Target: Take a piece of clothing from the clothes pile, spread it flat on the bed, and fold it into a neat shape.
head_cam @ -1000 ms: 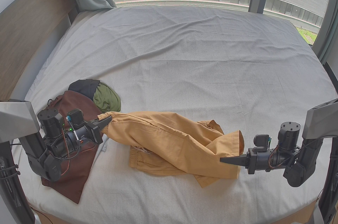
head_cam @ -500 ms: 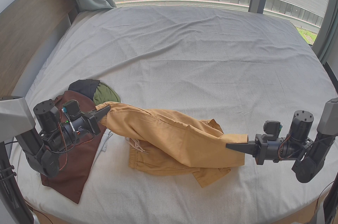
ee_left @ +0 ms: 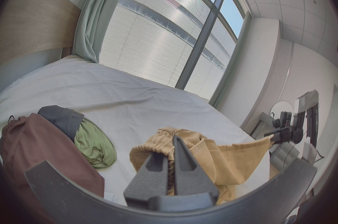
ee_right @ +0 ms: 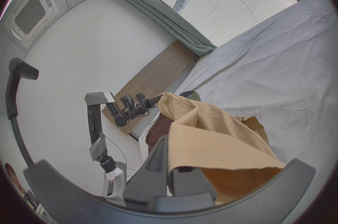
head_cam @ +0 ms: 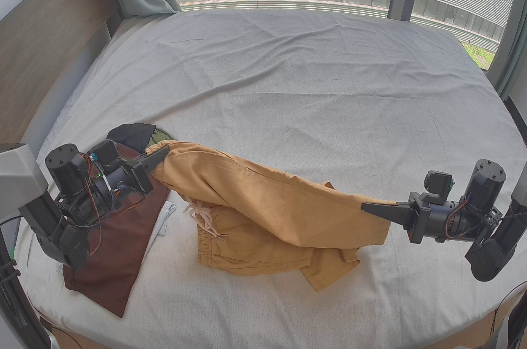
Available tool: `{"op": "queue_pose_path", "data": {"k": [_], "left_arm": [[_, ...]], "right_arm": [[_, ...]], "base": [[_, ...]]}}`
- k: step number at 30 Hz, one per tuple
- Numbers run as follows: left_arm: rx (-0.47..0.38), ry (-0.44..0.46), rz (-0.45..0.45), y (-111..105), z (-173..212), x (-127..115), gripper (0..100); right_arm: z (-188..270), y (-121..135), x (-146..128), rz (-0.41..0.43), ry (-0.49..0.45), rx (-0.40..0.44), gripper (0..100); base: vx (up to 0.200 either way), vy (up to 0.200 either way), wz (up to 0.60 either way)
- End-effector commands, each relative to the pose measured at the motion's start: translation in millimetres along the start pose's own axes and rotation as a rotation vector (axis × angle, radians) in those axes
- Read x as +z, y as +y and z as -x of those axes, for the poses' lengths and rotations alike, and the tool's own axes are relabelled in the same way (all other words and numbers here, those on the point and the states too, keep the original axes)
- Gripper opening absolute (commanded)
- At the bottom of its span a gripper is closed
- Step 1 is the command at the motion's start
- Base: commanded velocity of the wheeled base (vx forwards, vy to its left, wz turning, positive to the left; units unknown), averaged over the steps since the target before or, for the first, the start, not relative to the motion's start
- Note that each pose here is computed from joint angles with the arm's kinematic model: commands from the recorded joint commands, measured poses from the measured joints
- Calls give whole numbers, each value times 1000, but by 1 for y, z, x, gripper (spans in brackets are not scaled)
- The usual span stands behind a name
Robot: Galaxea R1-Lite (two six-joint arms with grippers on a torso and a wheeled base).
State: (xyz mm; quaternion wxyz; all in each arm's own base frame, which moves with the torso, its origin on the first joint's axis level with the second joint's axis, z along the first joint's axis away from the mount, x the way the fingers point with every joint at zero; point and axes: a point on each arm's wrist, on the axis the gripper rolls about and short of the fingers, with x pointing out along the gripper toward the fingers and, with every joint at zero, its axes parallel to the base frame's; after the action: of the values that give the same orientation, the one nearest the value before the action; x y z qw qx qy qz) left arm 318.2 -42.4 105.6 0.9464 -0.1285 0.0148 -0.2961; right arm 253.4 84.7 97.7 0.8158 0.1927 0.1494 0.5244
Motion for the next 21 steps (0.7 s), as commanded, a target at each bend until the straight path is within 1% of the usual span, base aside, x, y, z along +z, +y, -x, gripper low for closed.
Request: {"op": "queue_pose_path", "data": {"k": [1,10,21], "left_arm": [[-21,-66,5,-8,4,22,0],[-32,-93,4,-8,3,30,0],[-37,-91,3,-9,0,29,0]], "right_arm": [[1,3,4,13,-14,3,0],[4,11,15,-19,-44,16,0],[10,3,24,-7,-81,-14,0]], "base": [[0,0,0],[0,0,0],[0,0,0]]}}
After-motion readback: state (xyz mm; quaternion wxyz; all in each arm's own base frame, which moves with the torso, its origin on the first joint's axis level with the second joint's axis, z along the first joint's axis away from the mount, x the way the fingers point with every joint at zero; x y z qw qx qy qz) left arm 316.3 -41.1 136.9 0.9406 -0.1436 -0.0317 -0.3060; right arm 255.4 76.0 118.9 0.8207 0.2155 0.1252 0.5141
